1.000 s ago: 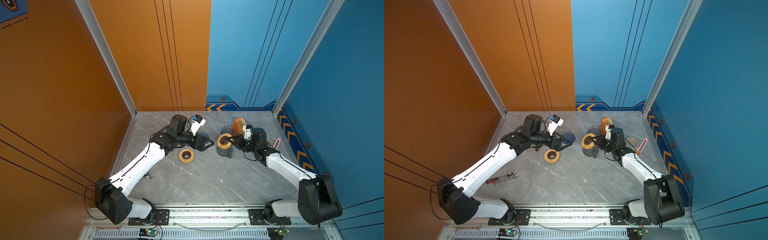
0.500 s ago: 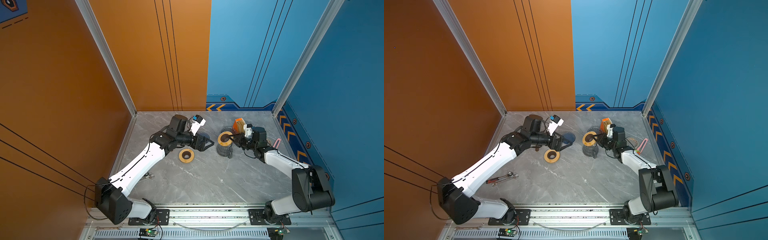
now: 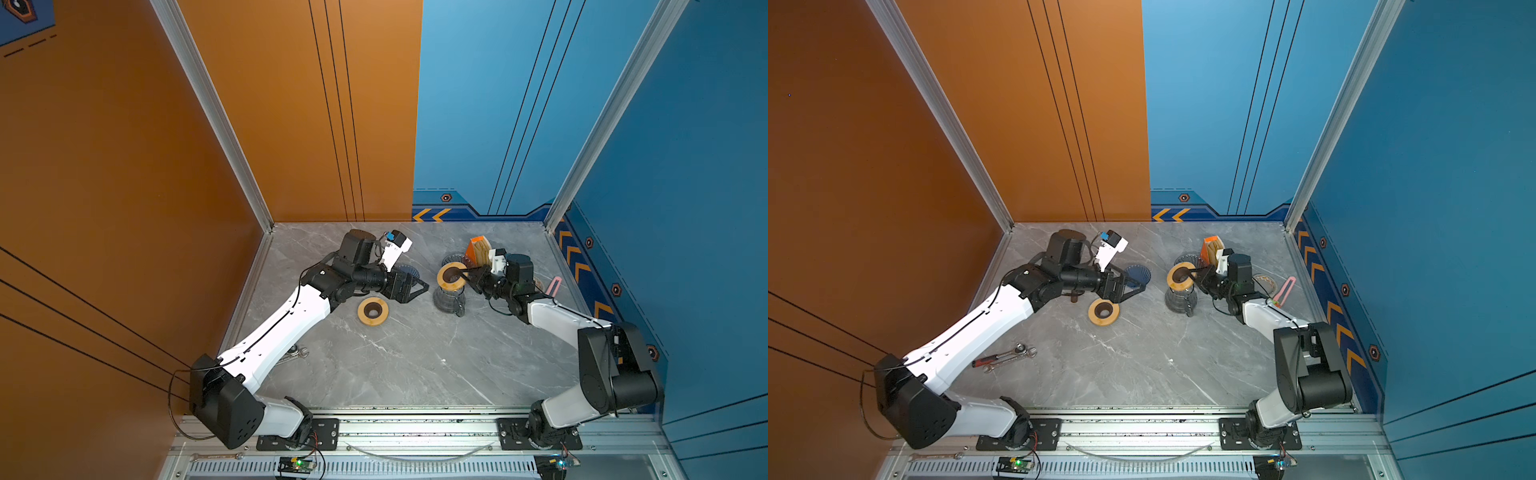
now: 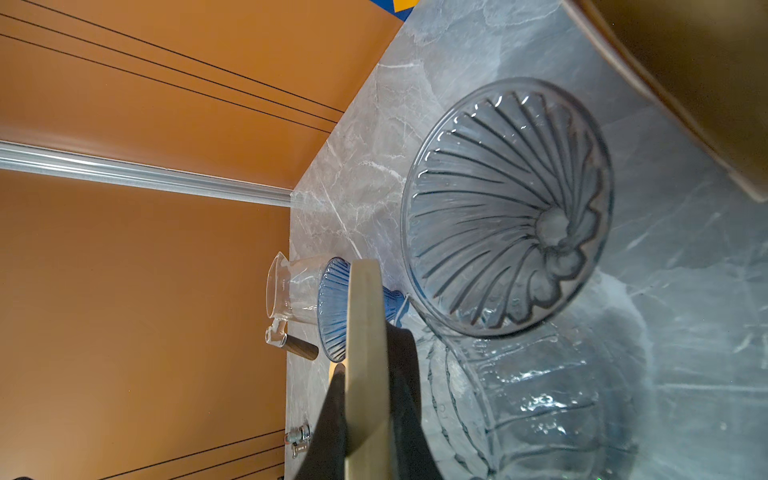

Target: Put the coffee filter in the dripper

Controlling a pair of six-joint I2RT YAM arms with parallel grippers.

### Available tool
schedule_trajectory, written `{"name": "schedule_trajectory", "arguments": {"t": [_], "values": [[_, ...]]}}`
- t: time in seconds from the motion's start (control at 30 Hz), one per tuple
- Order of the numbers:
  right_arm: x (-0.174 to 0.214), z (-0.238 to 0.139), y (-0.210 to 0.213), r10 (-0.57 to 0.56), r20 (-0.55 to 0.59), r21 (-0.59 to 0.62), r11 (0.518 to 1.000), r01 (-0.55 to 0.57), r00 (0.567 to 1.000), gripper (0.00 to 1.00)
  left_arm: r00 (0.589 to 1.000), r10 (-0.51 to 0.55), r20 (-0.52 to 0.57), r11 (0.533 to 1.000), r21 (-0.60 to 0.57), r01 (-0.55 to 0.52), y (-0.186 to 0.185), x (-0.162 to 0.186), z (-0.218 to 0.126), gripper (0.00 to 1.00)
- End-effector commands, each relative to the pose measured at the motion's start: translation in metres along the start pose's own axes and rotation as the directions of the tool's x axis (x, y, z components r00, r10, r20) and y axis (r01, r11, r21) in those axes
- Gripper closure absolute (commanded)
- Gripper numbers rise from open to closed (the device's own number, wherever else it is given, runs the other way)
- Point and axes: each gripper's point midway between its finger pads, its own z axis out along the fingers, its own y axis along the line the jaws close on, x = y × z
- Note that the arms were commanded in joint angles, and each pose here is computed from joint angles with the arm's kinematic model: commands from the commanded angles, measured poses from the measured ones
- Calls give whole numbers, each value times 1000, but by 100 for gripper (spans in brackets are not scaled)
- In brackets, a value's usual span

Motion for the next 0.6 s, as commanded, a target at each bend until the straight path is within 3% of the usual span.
{"name": "schedule_trajectory", "arguments": {"t": [0.0, 0.57], "values": [[2, 2, -1, -1, -11, -27, 1000, 1, 1000, 96, 1000, 19, -19, 1000, 11, -19, -2, 7, 4, 2], [13, -1, -22, 38, -15, 0, 999, -38, 999, 91, 1000, 14, -26, 1000, 11, -14, -2, 8, 6, 2]]}}
